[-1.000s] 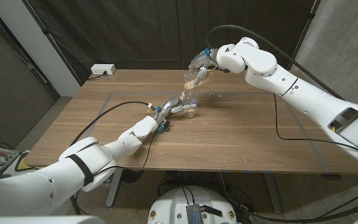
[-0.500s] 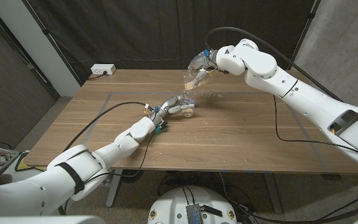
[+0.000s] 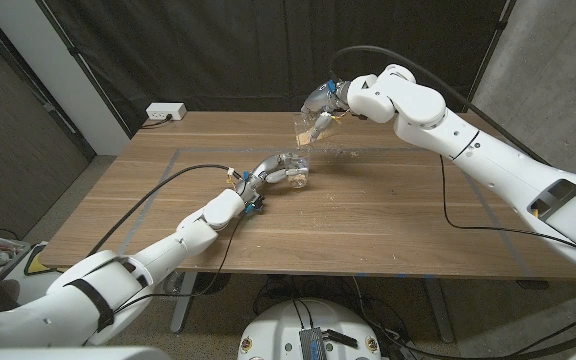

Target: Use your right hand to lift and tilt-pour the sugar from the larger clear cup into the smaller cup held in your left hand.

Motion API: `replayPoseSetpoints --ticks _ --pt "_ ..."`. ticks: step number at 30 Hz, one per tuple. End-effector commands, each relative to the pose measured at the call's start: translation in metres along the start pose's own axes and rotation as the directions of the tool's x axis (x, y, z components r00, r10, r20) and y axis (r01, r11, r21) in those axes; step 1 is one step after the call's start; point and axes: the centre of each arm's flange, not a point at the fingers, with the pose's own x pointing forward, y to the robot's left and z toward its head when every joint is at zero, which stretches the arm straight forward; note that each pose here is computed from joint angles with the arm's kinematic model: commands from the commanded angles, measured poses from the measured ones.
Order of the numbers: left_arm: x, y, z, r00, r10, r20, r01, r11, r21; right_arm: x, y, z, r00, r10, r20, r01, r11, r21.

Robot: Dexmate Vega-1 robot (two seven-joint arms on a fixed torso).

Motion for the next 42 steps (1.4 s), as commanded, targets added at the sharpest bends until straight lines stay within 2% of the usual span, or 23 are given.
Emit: replayPoseSetpoints --ticks 1,30,42 --pt "-0.008 0.006 0.001 1.0 0.024 -0.011 -0.024 1.0 0.019 -0.001 -0.004 0.003 1.0 -0.01 0.004 0.01 1.0 -0.019" --pt "-0.005 0.025 0.012 0.999 0.042 0.005 -0.042 0.996 0.081 -0.001 0.003 0.009 0.999 -0.029 -0.014 0.027 0.994 -0.104" --pt "-0.005 0.029 0.012 0.999 0.042 0.006 -0.042 0.995 0.089 0.001 0.004 0.015 1.0 -0.024 -0.017 0.021 0.988 -0.155"
